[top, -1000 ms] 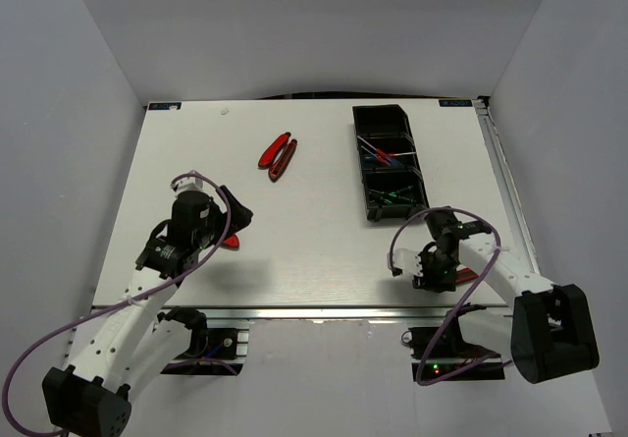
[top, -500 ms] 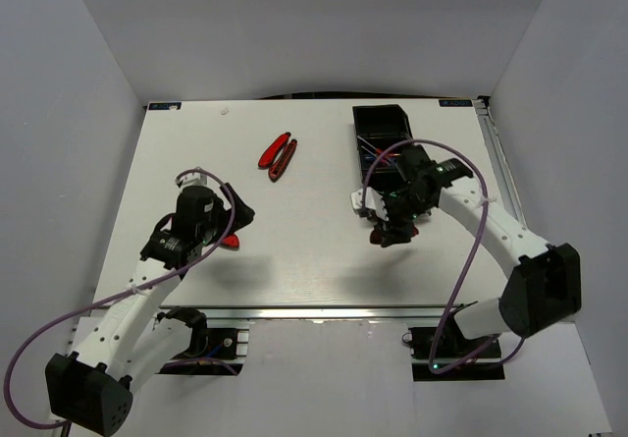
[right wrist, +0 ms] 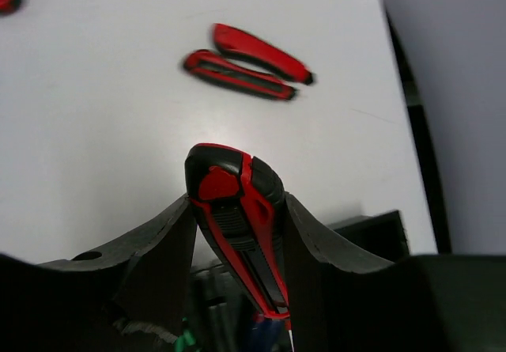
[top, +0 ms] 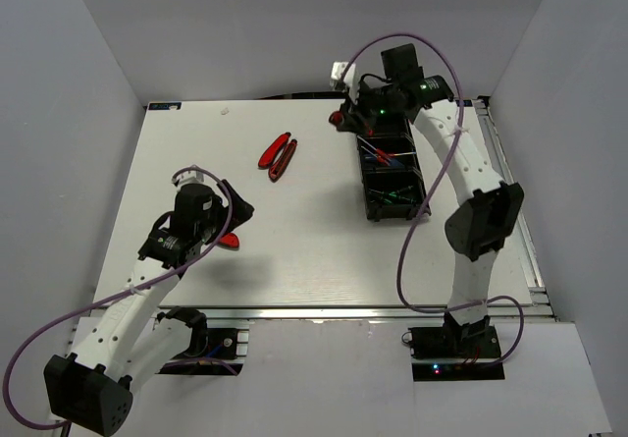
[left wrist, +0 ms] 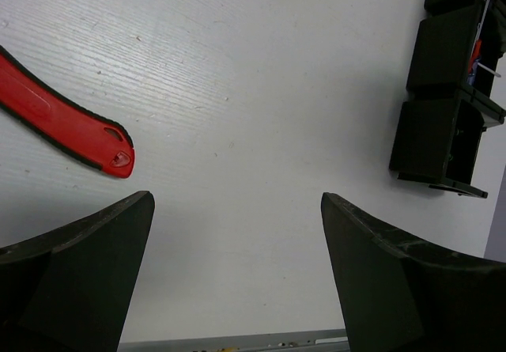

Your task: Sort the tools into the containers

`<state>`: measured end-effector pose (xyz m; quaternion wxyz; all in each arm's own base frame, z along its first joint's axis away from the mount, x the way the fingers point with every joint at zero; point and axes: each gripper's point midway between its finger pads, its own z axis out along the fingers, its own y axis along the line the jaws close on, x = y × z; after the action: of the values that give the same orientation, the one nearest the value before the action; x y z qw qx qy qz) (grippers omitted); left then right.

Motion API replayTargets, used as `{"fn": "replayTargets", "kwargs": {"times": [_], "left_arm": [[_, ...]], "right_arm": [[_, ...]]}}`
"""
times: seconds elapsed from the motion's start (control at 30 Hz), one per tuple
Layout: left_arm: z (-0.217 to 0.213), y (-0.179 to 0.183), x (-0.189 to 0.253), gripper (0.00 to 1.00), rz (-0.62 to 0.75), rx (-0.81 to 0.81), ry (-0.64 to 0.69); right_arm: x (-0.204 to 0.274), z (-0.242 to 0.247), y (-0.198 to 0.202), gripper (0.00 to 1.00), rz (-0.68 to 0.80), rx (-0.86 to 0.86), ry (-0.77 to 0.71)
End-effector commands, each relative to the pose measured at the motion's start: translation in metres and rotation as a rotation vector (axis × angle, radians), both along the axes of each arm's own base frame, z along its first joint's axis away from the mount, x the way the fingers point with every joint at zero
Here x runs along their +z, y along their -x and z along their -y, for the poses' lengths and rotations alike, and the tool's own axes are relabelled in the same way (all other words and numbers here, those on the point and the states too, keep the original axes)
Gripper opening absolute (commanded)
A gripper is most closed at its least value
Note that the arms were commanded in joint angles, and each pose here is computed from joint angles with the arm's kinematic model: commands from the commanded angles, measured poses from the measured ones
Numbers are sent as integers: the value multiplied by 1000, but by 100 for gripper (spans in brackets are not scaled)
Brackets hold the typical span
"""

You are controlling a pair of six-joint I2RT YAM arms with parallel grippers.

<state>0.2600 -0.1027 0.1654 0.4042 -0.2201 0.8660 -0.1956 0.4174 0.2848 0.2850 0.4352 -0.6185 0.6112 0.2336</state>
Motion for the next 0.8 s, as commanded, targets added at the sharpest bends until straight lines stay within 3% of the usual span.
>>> {"fn": "replayTargets", "kwargs": {"times": [0.0,0.1,0.27,0.7,0.77], "left_arm": [[0,-3,11,98,15,35,36],[1,-2,7,98,0,40,55],[3,0,4,98,-22,57,82],[8,-3,5,98,-54,85,133],[10,-2,5,98,-66,81,135]], "right_arm": [[1,31,-81,0,58,-180,-79],[-9,53,-124,0,49,-274,-159],[-18,64,-171,0,169,-325,-203],[-86,70,-197,0,144,-349,-201],[-98,72,-200,5,128,-363,-191]]}}
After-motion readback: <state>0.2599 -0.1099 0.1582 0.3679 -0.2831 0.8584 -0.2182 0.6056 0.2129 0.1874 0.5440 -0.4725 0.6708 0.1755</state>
